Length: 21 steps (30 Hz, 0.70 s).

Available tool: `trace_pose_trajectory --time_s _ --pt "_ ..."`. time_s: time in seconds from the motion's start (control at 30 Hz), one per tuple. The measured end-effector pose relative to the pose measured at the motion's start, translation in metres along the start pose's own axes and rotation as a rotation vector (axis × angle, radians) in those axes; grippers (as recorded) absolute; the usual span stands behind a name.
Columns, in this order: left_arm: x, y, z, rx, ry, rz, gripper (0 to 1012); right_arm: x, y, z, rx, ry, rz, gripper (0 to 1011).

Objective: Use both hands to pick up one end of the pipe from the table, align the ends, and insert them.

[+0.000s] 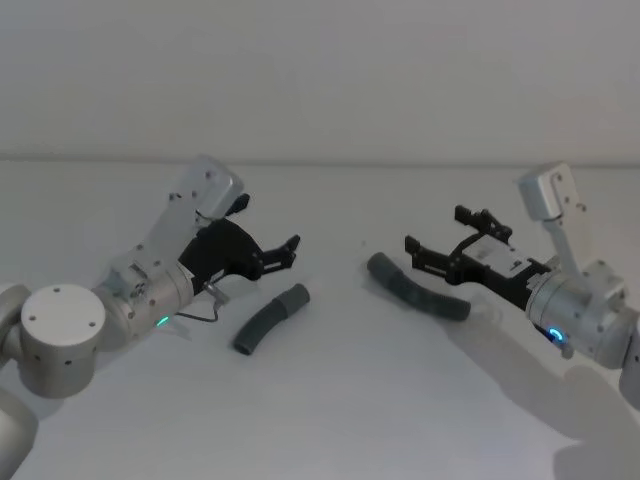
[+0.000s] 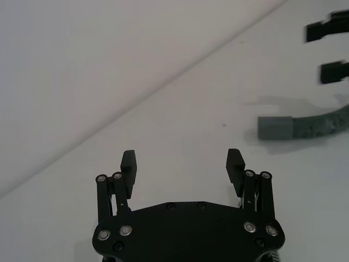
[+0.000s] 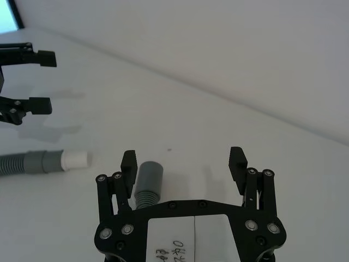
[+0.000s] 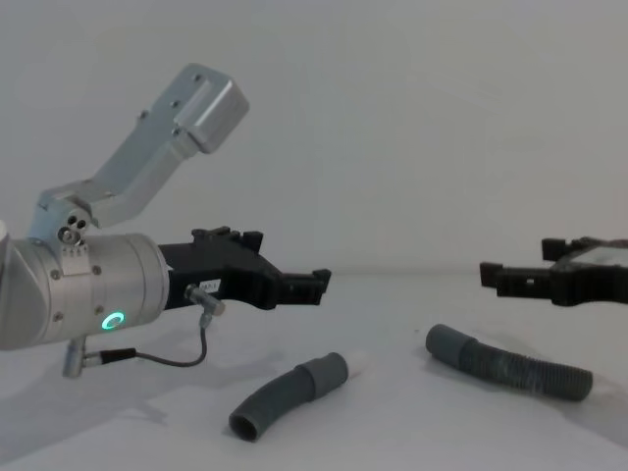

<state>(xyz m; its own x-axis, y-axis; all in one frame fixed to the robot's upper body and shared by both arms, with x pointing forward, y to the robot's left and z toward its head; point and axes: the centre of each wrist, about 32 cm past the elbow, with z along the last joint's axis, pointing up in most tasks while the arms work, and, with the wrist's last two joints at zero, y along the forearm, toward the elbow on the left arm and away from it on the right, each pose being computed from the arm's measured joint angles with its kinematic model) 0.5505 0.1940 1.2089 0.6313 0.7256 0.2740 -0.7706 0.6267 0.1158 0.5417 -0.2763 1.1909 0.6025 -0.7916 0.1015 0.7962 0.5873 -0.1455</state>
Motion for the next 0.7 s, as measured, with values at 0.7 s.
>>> trace_pose_trajectory --time_s 0.7 --pt "-0.0144 0.0239 0.0199 0.085 0.102 -0.062 1001 0.036 0.026 -0.001 -0.089 0.002 0.182 1001"
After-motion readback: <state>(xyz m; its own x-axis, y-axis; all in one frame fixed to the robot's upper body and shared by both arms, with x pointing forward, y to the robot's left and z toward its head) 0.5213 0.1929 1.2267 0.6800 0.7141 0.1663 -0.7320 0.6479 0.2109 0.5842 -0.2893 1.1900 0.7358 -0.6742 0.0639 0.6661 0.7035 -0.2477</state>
